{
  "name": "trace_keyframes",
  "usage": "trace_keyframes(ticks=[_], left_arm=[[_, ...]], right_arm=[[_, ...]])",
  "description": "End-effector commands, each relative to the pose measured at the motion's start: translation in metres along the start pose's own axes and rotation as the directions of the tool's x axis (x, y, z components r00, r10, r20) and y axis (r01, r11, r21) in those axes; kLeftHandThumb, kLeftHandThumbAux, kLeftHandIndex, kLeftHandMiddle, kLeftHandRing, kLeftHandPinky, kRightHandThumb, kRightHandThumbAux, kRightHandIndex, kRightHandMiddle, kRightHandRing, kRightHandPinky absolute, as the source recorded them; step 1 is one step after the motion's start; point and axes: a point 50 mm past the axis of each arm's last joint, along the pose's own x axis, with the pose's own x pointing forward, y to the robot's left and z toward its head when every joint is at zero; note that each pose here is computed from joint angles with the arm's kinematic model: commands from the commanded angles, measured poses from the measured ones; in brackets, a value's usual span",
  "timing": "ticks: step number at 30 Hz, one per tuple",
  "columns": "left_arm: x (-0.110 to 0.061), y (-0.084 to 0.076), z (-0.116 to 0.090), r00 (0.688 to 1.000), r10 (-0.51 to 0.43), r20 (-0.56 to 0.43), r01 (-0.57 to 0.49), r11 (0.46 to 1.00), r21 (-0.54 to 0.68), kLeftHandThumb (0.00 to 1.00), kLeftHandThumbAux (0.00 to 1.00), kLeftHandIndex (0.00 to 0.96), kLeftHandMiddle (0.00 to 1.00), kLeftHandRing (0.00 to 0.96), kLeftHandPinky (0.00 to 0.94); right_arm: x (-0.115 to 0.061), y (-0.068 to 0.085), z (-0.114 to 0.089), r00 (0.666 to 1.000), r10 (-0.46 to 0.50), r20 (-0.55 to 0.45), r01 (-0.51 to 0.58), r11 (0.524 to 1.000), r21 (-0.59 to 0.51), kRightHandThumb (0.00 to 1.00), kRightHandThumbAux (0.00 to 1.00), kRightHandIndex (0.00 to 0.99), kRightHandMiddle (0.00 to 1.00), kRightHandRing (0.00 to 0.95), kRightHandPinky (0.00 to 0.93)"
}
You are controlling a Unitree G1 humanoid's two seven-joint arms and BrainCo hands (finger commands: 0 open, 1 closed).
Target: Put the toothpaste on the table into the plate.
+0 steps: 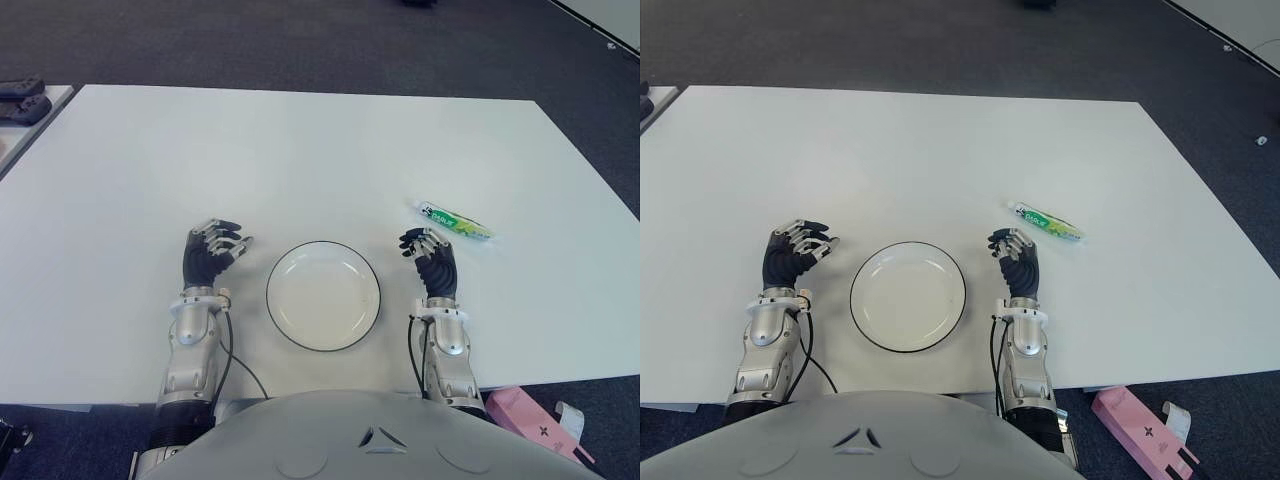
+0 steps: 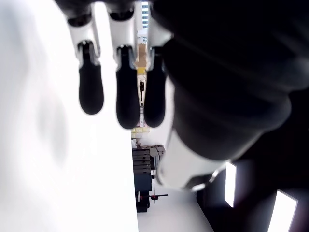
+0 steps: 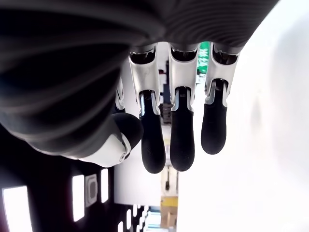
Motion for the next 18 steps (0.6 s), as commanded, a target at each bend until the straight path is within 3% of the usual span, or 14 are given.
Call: trace_keyframes(ticks=[1,5,11,18], left_arm=[[0.001,-0.004,-0.001,1.0,-0.006,-0.014,0.006,1.0,-0.008,0.16,0.998,0.523,0.462,0.511,0.524],[0.001,-0.004,-0.001,1.0,-0.004,-0.015,0.004,1.0,-0.004,0.161,0.998,0.524,0.464,0.512,0.53],[0.0,-0.005,-0.001,1.0,0.008,-0.014,-0.008,1.0,0.005,0.167,0.998,0.526,0.466,0.516,0.54],[0.0,-0.006,-0.002,1.0,0.013,-0.018,-0.013,1.0,0.01,0.167,0.998,0.526,0.477,0.523,0.539]], right_arm=[[0.012,-0.011,0.022,0.996,0.002,0.092,0.004,0.998,-0.064,0.708,0.731,0.43,0.501,0.494,0.513],[0.015,-0.021,0.033,0.991,0.016,0.135,0.001,0.993,-0.122,0.707,0.731,0.43,0.494,0.489,0.497],[0.022,-0.037,0.056,0.963,0.117,0.243,-0.034,0.947,-0.32,0.7,0.73,0.419,0.443,0.434,0.405],[0.034,-0.045,0.066,0.947,0.216,0.239,-0.078,0.873,-0.481,0.688,0.726,0.405,0.264,0.264,0.239]])
